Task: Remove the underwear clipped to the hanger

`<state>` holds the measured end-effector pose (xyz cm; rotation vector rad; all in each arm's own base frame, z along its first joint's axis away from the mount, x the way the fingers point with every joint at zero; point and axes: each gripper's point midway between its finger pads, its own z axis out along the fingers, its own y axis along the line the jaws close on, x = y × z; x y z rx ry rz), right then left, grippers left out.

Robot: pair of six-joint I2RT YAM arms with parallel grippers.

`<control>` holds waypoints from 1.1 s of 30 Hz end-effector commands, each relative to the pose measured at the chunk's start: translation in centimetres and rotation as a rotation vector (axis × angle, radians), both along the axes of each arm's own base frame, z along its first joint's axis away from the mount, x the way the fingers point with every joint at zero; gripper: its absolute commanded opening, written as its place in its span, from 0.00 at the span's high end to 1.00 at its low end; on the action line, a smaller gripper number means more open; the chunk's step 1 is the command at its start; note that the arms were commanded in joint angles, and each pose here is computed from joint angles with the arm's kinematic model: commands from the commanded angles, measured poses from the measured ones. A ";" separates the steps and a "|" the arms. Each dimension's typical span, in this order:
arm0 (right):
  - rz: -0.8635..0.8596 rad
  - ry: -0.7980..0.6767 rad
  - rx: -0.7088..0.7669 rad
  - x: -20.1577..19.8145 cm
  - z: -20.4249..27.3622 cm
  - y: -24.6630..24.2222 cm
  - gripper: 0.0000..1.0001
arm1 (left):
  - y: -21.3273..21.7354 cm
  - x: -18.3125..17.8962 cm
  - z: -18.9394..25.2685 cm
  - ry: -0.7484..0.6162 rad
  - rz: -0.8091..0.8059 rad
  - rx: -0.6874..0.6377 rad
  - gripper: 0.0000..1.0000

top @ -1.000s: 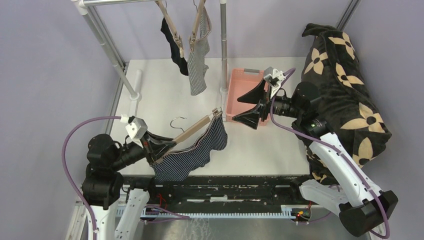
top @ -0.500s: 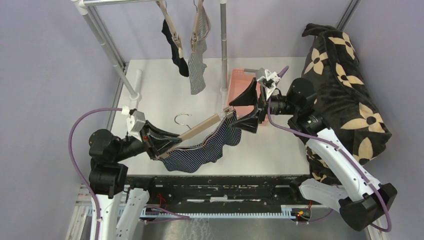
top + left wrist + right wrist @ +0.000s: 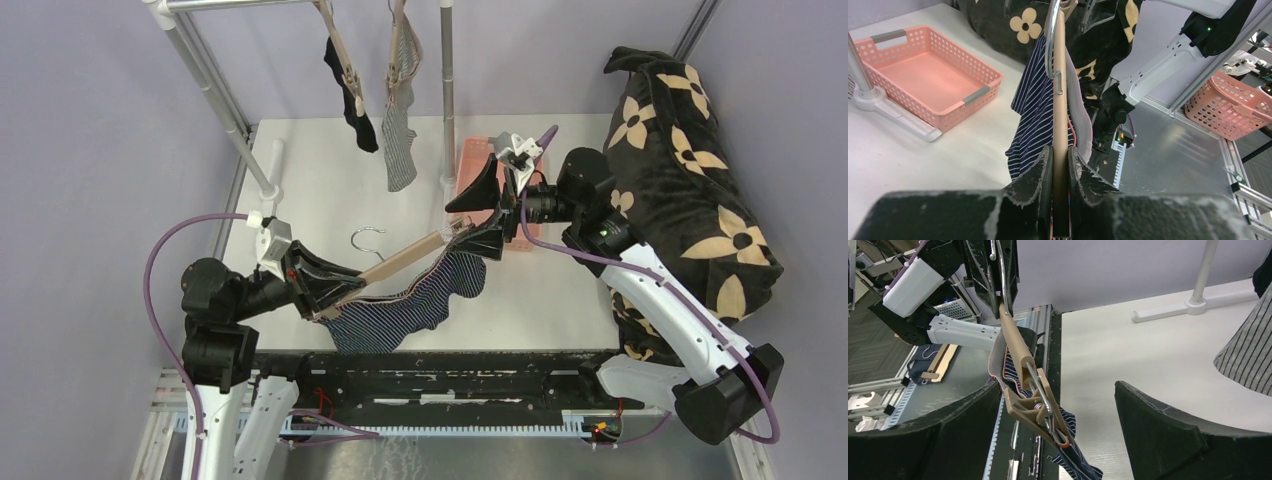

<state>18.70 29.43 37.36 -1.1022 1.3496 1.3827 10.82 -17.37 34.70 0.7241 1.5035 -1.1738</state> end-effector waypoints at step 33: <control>-0.166 -0.101 0.107 1.1 1.8 -0.5 0.00 | 0.9 2.7 5.9 -0.212 0.158 -0.214 0.97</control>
